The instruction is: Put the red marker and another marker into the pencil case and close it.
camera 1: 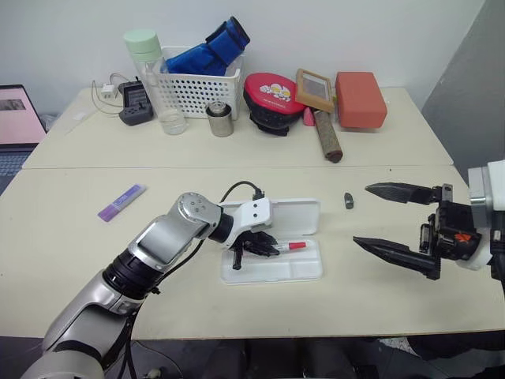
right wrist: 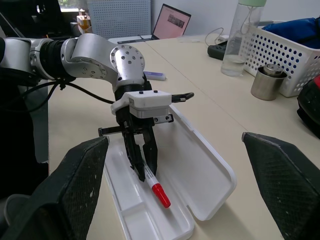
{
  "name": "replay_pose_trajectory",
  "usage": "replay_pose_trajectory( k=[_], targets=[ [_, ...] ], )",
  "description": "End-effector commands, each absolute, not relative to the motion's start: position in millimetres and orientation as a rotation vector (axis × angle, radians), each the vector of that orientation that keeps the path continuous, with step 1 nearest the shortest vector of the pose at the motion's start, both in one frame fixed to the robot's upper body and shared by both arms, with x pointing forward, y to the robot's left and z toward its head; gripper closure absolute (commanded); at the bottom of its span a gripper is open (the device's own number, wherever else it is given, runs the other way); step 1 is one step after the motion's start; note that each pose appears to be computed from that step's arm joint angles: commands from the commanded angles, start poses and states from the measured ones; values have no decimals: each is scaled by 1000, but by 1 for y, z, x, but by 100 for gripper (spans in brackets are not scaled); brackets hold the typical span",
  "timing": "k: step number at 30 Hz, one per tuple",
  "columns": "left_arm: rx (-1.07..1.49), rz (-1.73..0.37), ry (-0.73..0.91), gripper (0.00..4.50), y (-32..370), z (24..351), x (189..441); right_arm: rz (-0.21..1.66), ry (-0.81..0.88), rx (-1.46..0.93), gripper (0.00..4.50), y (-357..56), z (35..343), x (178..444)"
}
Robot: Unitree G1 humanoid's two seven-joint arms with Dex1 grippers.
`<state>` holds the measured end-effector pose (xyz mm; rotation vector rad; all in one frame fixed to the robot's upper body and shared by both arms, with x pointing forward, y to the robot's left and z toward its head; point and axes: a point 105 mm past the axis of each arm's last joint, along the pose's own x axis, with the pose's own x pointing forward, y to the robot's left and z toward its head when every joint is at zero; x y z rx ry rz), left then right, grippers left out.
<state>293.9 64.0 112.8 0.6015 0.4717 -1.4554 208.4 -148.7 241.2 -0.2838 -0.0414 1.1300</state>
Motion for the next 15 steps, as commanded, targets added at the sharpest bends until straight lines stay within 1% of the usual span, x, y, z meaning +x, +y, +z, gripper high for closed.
replay_pose_trajectory(
  k=[1,6,10,12,13,15],
  targets=[
    [616,-1509,417,412,53,125,289,1133,-81,-303,0,-146,247,204],
    [655,-1484,421,412,55,124,292,1131,-81,-300,0,-146,247,204],
    [620,-1499,420,412,53,128,288,1129,-79,-296,0,-146,246,204],
    [630,-1486,424,342,54,126,289,1129,-77,-296,0,-147,246,204],
    [629,-1481,424,328,54,126,290,1128,-76,-296,0,-147,246,204],
    [629,-1481,421,280,53,127,290,1128,-76,-295,0,-147,247,204]
  ],
)
